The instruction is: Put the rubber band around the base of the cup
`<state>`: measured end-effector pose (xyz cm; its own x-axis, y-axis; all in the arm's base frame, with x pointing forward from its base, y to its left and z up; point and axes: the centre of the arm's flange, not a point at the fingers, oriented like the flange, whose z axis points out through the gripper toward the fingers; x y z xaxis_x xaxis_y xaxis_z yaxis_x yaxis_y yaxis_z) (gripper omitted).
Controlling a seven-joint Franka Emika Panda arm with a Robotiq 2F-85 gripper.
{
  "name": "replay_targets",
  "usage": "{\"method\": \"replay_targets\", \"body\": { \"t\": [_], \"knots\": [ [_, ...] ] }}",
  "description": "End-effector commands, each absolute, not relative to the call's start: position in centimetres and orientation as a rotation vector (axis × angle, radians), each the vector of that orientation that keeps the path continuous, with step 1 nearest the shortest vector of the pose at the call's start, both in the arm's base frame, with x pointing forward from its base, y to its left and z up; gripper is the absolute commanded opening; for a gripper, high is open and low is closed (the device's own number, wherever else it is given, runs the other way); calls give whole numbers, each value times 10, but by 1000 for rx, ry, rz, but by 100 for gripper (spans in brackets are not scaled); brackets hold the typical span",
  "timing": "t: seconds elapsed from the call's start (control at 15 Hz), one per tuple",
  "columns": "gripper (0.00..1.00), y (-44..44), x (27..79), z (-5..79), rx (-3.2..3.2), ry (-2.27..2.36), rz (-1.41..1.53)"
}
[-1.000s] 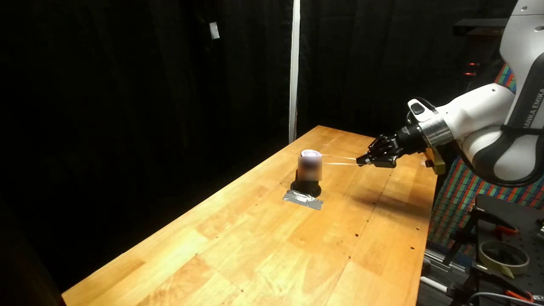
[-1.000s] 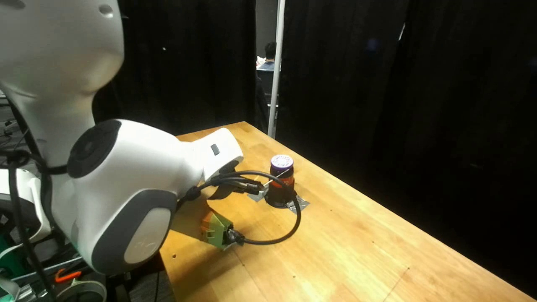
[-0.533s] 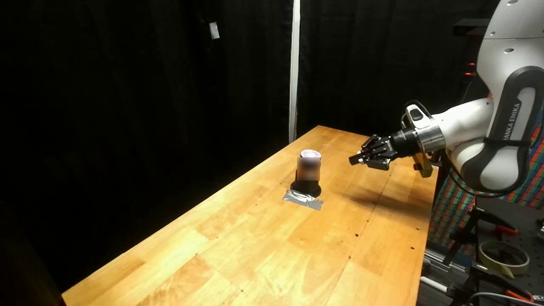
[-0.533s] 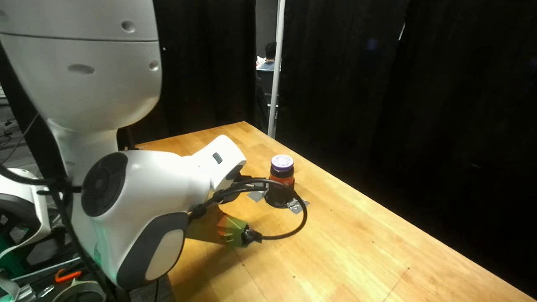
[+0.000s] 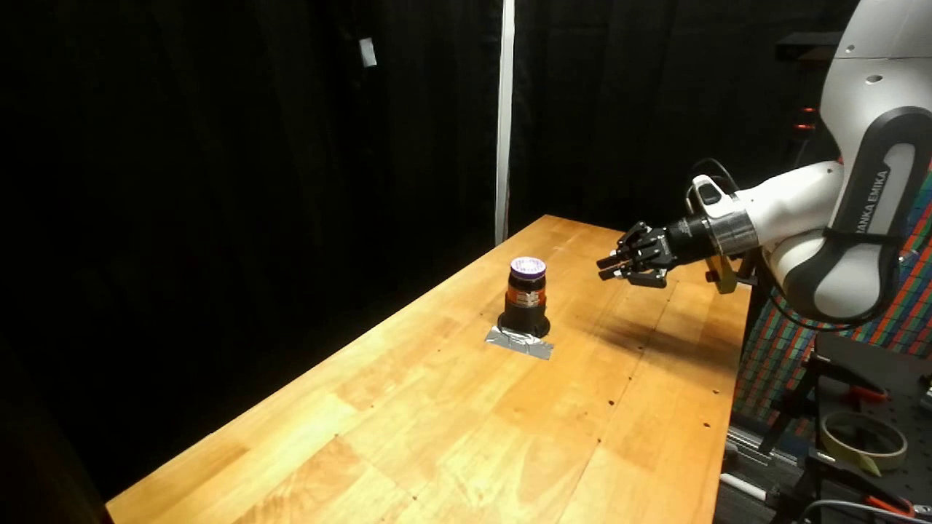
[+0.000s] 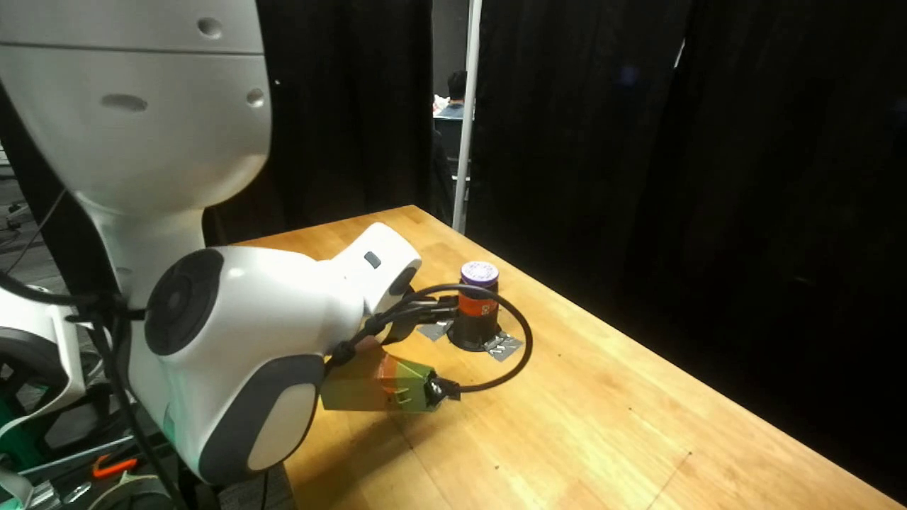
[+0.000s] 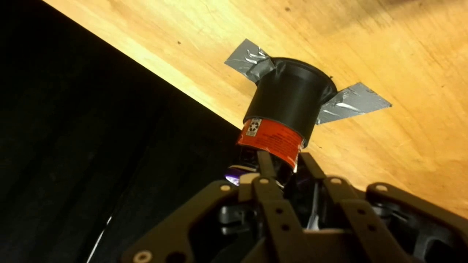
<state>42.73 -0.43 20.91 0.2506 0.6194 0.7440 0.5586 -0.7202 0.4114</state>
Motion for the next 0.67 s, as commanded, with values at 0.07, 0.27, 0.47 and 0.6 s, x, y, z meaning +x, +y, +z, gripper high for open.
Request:
{"method": "replay_targets", "body": {
  "t": [0.07, 0.27, 0.47, 0.6],
  "knots": [
    [65, 26, 452, 294, 2455, 1003, 1185],
    [88, 40, 462, 334, 2479, 862, 1018],
    [100, 29, 466, 374, 2524, 739, 867],
    [100, 0, 470, 389, 2551, 668, 792]
  ]
}}
